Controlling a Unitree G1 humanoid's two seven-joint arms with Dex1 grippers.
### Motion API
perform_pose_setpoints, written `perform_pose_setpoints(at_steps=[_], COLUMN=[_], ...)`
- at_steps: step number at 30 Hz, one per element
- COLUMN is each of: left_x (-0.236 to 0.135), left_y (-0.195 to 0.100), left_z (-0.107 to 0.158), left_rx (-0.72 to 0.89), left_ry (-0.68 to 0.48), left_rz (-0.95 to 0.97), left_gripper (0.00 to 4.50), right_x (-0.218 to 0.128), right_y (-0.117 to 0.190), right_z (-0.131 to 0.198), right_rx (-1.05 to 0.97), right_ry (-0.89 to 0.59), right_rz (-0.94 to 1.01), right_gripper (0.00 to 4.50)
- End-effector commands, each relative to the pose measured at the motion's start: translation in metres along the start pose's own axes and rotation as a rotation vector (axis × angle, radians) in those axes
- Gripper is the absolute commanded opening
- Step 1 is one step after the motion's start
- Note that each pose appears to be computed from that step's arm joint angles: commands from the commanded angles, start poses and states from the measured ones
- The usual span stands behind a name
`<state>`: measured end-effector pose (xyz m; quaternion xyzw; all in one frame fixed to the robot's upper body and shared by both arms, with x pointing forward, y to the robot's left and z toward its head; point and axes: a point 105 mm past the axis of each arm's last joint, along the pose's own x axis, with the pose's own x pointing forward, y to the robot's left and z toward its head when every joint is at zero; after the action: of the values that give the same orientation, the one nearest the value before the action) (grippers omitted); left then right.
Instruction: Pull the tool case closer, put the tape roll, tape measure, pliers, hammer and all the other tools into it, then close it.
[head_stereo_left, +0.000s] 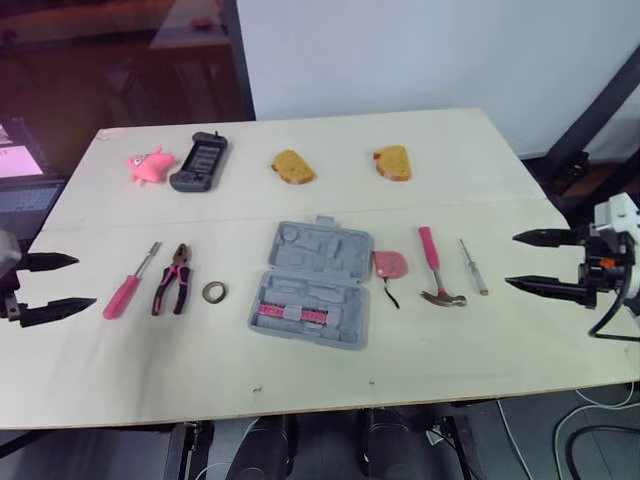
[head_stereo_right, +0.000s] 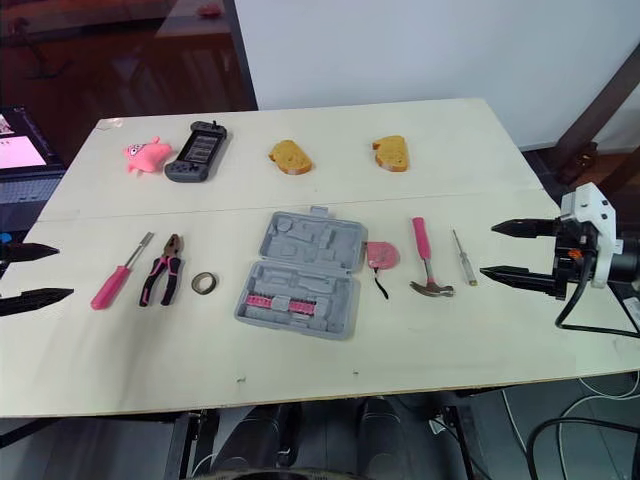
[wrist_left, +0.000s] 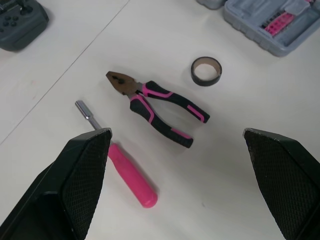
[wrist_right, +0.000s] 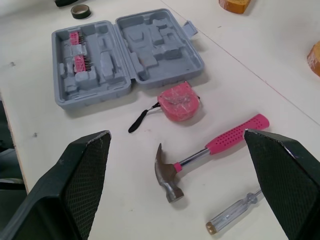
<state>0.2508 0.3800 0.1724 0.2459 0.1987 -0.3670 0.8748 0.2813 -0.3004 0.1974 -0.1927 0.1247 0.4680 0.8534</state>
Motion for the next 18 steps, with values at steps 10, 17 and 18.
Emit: perform_pose_setpoints(at_steps=[10, 17, 18], left_x=[-0.0085, -0.0075, -0.0075], left_y=[0.0051, 0.0067, 0.0068], left_z=[0.0036, 0.0054, 0.0056], left_rx=[0.003, 0.0, 0.001], left_ry=[0.019, 0.012, 0.011], left_rz=[0.028, 0.031, 0.031], left_gripper=[4.44, 4.44, 4.44], right_x=[-0.0043, -0.0027, -0.0026], right_y=[-0.0032, -0.0015, -0.0011], right_z=[0.0059, 0.0037, 0.0036], right_rx=[-0.035, -0.025, -0.024], right_ry=[-0.016, -0.018, -0.019], right_rz=[-0.005, -0.002, -0.002], right_gripper=[4.5, 4.5, 4.5])
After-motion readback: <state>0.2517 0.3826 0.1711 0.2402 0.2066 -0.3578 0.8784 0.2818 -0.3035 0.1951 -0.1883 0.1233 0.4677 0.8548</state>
